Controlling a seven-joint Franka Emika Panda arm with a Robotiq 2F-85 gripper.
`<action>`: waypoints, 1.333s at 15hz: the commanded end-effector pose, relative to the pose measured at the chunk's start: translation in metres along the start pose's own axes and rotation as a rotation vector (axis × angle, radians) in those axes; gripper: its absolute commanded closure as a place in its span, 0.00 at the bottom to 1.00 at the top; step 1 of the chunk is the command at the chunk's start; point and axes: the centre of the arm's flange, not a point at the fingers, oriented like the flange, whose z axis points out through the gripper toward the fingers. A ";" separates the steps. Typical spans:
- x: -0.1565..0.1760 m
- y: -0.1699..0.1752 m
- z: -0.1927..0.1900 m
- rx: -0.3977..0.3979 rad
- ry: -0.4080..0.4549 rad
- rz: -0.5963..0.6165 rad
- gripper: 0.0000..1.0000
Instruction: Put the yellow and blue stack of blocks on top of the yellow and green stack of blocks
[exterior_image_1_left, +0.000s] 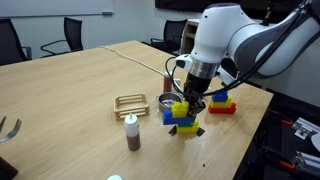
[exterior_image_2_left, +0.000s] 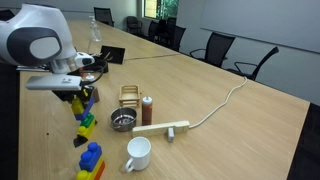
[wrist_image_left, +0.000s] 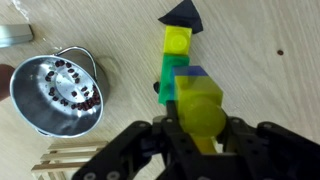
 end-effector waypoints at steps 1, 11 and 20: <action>-0.005 0.002 -0.002 0.001 0.012 0.000 0.89; -0.009 0.007 0.006 0.017 0.003 0.015 0.89; -0.009 0.002 0.014 -0.010 -0.051 0.041 0.89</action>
